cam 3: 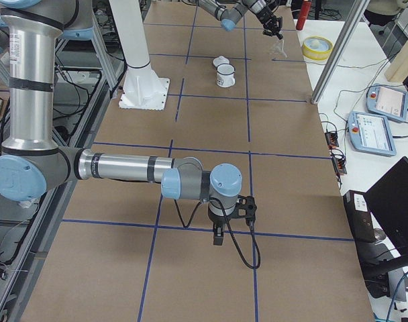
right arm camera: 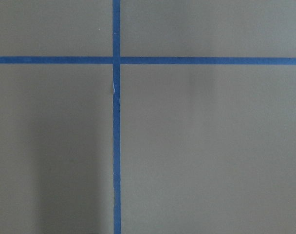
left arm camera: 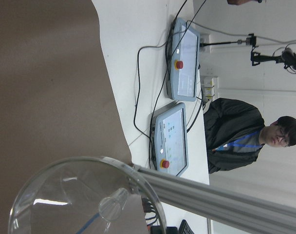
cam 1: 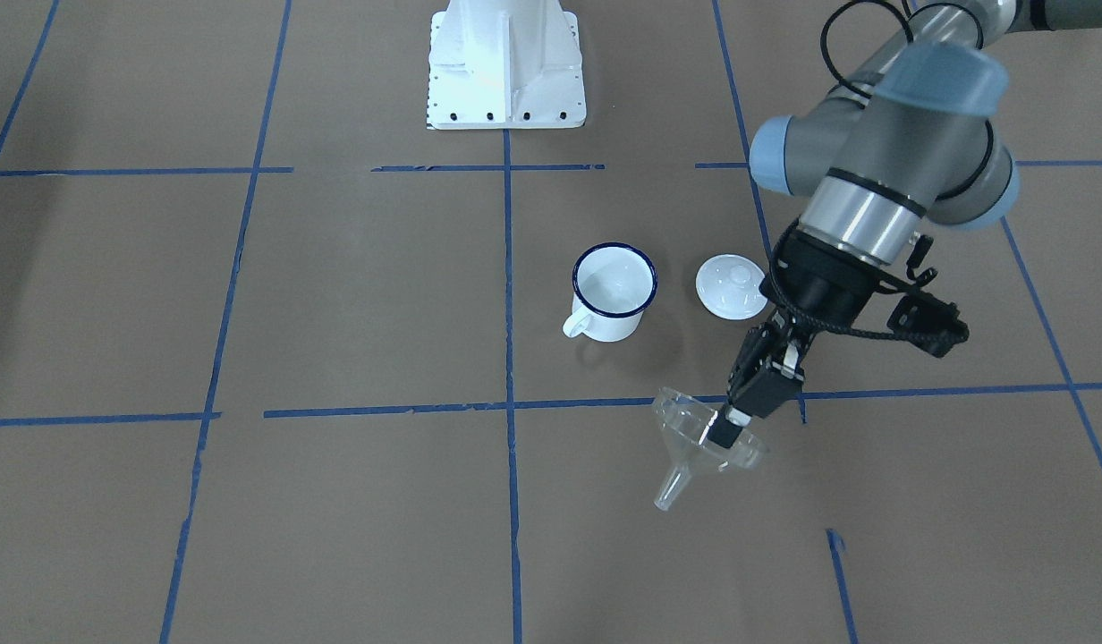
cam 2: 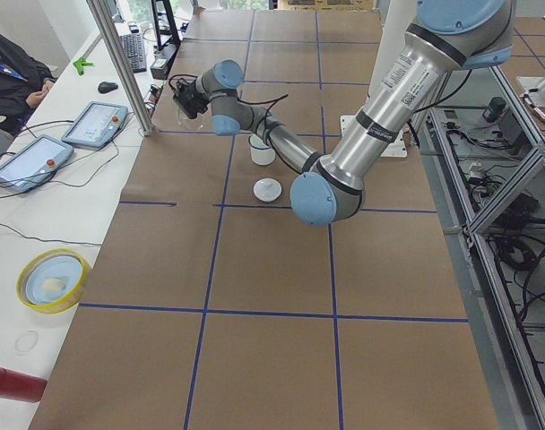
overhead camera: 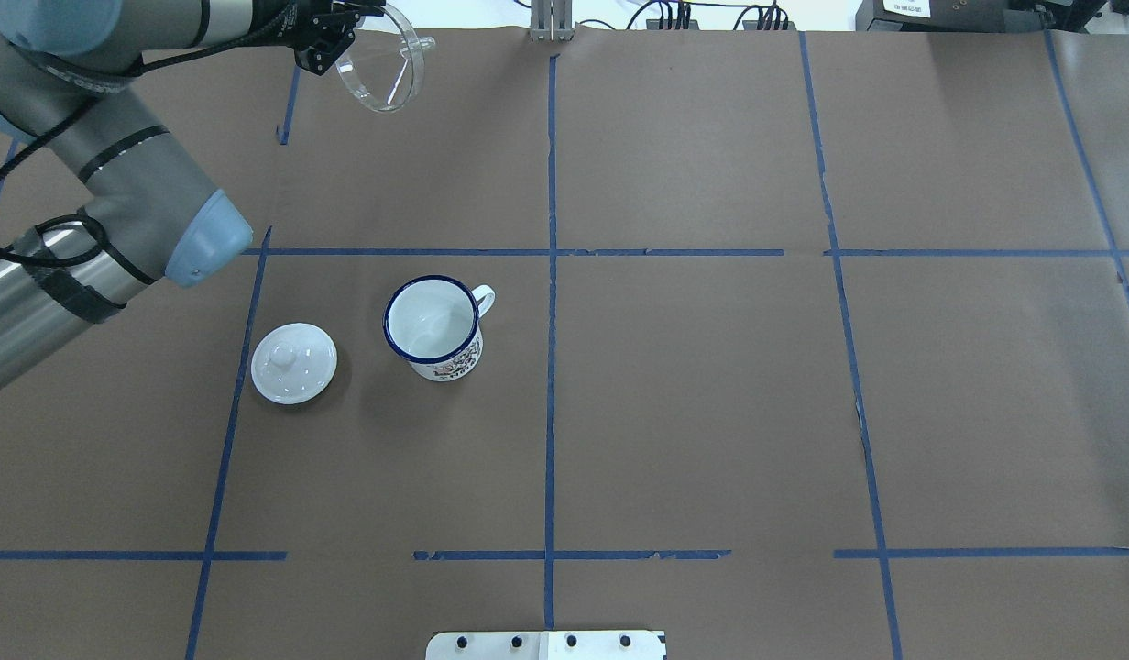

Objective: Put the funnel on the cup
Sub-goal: 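Lift the glass funnel and carry it over the mug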

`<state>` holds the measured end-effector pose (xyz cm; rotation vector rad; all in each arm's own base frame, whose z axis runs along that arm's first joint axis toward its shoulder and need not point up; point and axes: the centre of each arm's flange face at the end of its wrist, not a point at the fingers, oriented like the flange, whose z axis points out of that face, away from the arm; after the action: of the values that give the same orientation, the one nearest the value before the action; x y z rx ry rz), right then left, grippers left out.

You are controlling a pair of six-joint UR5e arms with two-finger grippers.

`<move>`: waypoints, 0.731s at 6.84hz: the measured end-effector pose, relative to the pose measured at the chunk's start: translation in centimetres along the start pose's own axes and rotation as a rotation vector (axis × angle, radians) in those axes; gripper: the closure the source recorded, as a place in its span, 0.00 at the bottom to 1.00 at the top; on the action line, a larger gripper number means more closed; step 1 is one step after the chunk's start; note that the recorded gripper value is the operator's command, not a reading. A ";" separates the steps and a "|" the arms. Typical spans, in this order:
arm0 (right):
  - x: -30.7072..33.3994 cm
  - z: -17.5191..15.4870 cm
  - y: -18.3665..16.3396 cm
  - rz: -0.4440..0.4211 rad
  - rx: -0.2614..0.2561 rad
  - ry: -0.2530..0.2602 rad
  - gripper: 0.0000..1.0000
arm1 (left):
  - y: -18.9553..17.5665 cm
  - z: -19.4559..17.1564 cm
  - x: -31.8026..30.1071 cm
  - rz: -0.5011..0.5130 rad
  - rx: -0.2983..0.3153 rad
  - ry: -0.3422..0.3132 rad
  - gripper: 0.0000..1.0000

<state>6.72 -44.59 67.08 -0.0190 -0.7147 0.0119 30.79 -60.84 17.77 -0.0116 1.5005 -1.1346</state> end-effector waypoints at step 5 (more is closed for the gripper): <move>0.0 0.0 0.0 0.000 0.000 0.000 0.00 | 15.2 -3.5 -4.4 0.407 -0.040 -0.670 1.00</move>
<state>6.72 -44.59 67.09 -0.0192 -0.7146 0.0119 38.14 -48.13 10.90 -0.0995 0.8707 -0.6721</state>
